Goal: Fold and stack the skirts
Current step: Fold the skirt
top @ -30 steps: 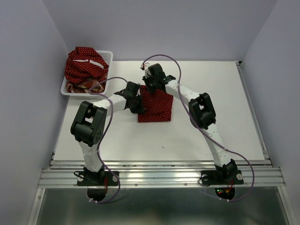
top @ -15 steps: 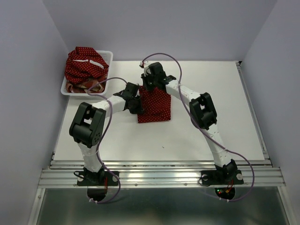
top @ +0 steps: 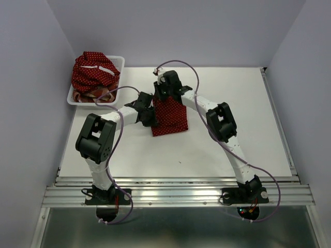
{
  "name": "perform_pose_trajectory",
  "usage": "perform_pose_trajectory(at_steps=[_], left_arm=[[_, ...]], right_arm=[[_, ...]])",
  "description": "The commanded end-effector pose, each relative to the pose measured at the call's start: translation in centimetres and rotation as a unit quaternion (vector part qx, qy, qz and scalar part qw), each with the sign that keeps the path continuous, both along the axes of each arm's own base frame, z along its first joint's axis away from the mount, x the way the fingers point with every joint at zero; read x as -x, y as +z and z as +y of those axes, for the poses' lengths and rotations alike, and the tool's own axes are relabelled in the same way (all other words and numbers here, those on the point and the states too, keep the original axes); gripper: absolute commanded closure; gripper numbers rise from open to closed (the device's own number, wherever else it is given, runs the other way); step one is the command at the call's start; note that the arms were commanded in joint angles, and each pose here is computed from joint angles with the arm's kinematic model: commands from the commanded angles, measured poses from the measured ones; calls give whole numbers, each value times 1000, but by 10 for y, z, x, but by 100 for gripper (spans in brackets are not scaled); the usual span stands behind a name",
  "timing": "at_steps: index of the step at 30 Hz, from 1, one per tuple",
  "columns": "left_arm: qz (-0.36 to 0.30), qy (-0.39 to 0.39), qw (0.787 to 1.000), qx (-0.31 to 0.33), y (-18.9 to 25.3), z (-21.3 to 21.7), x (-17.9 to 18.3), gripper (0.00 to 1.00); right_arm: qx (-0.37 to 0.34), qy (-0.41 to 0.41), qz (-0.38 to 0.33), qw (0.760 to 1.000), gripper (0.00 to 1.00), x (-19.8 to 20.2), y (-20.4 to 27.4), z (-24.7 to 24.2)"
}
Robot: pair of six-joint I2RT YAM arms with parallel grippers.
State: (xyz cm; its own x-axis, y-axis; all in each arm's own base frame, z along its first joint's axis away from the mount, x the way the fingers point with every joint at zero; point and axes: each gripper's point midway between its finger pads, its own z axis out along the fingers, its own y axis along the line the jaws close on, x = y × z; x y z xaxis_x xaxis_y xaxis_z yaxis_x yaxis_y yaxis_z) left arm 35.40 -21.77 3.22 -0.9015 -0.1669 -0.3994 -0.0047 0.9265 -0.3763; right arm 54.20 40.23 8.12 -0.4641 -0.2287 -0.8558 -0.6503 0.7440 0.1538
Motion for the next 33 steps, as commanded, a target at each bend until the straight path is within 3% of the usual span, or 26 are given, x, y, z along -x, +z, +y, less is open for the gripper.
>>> perform_pose_trajectory(at_steps=[1,8,11,12,14,15,17,18,20,24,30,33], left_arm=[[20,5,1000,-14,1,10,18,100],[2,16,1000,-21,15,12,9,96],[-6,19,999,-30,21,15,5,80],[-10,20,999,-34,23,17,4,73],[-19,24,999,-40,31,21,1,58],[-24,25,999,-42,34,22,0,50],[-37,26,998,-42,44,24,-5,41],[-49,30,998,-41,54,25,-9,30],[-68,40,996,-39,70,27,-15,25],[-90,52,994,-29,90,32,-19,1],[-92,88,991,-27,93,60,-20,1],[-88,98,991,-27,90,67,-20,1]], right_arm=[[-21,-15,-38,999,80,-21,5,9],[-36,-11,-37,999,71,-28,-11,19],[-42,-17,-42,998,62,-33,-8,20],[-45,-19,-46,998,47,-33,1,20],[-45,-18,-50,998,33,-31,11,18],[-45,-13,-56,997,17,-28,21,17],[-57,-12,-79,995,0,-25,62,15],[-53,-11,-77,996,0,-21,64,12],[-56,-5,-89,994,0,-13,87,7],[-34,-2,-85,996,0,-3,98,-8],[26,8,-75,997,0,-7,77,-53],[82,94,-76,989,0,15,54,-63]])
